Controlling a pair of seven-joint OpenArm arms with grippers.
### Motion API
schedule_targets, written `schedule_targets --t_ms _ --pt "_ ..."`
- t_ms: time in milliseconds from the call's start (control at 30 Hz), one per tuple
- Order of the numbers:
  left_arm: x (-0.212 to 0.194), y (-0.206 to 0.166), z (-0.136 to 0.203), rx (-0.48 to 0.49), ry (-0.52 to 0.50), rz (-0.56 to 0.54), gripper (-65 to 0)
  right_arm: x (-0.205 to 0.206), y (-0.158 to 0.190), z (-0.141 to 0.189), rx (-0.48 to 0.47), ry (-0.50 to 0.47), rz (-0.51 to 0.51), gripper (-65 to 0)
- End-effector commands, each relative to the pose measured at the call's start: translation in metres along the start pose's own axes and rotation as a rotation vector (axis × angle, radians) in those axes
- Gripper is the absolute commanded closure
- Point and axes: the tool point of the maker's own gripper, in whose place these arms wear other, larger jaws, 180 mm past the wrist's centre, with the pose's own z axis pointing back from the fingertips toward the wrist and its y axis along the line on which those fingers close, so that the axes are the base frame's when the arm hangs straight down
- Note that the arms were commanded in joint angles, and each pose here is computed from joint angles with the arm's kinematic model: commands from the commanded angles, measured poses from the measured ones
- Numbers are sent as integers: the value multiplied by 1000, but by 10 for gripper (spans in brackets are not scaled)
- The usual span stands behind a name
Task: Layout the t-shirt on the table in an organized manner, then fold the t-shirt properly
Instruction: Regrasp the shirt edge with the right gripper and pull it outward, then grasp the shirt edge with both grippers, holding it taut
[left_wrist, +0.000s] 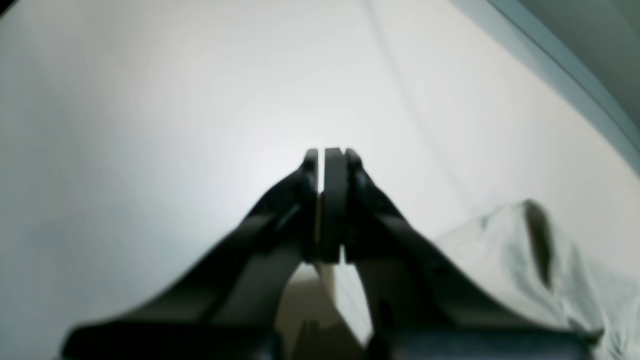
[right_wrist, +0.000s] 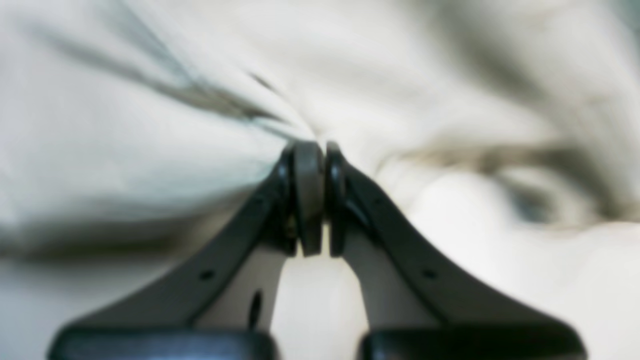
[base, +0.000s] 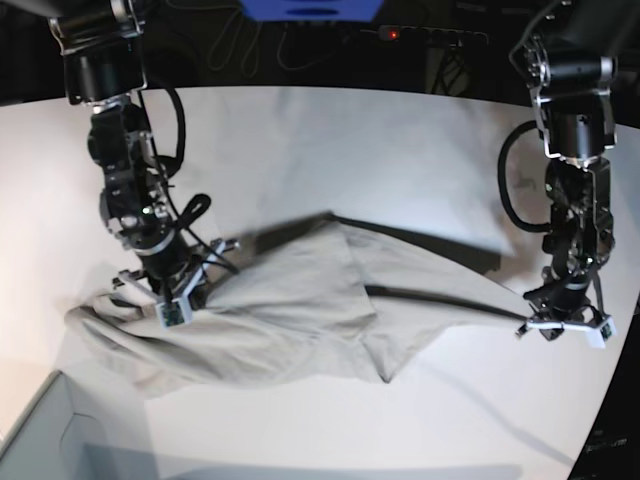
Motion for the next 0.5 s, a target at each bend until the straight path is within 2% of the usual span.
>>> schedule_targets --t_ms 0,167,267,400,467 --pt "40 -5 3 -22 -102 -22 -2 19 -8 15 -21 -68 -5 0" --pt "63 -1 18 -38 -161 -74 -2 34 -44 70 -137 -147 -19 0" --pt "58 5 22 -32 -156 -84 -2 35 -66 93 -204 -166 -26 0" --pt "46 18 25 -11 -131 -95 -2 17 -91 112 -282 -132 -40 0" --pt "40 20 27 -9 -121 -97 -2 -6 -101 116 -305 -76 -52 0"
